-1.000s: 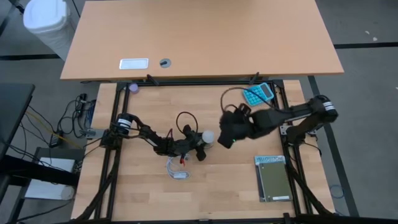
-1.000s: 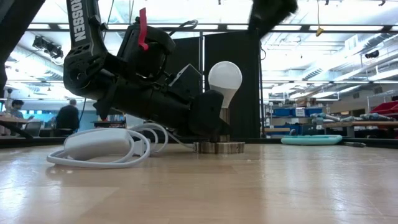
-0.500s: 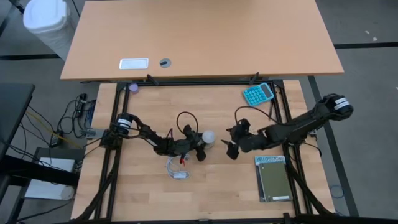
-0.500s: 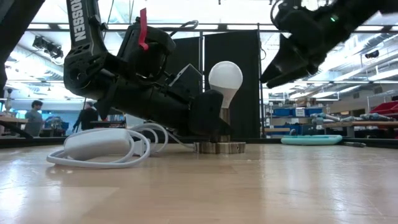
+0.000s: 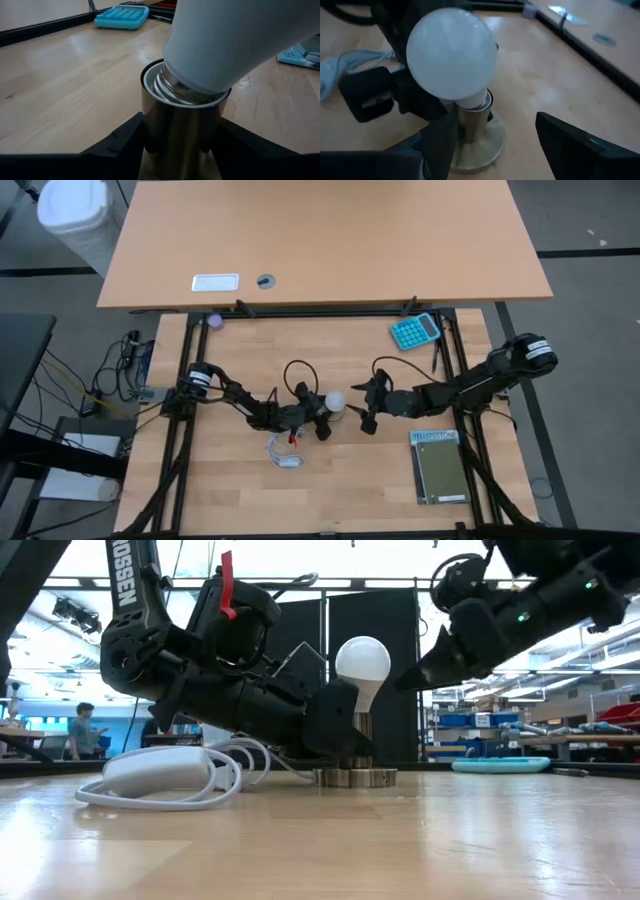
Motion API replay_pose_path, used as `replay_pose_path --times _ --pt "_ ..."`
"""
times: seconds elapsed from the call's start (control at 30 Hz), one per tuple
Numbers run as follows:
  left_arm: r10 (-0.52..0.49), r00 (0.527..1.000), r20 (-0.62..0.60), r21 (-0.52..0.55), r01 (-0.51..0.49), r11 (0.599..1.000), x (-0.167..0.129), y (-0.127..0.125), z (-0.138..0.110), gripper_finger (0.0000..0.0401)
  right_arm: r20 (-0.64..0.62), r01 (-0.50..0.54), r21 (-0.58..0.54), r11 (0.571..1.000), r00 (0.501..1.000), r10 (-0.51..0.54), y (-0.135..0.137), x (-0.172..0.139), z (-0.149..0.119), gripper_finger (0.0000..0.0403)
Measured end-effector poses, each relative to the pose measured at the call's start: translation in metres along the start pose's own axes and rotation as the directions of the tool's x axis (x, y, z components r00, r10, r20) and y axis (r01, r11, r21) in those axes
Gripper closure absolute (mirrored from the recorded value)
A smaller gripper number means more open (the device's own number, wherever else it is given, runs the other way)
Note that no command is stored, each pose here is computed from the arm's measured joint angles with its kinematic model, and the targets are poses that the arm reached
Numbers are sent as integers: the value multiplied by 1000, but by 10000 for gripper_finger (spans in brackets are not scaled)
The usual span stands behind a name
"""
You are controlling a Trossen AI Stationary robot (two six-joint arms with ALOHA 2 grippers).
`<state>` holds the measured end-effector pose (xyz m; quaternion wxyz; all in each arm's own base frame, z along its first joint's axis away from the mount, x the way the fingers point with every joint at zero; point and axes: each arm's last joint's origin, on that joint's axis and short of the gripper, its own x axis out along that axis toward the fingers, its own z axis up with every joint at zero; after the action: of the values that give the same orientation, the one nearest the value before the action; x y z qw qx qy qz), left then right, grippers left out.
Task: Screw lightbulb
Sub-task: Insert the lightbulb into the socket
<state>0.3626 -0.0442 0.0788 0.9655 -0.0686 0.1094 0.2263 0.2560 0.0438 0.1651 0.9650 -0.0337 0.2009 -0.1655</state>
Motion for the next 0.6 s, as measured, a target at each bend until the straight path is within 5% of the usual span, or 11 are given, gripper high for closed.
replay_pose_path --times 0.6 --pt "-35 999 -6 -16 35 999 -1 -2 0 195 80 -130 -70 989 987 136 -5 45 -18 137"
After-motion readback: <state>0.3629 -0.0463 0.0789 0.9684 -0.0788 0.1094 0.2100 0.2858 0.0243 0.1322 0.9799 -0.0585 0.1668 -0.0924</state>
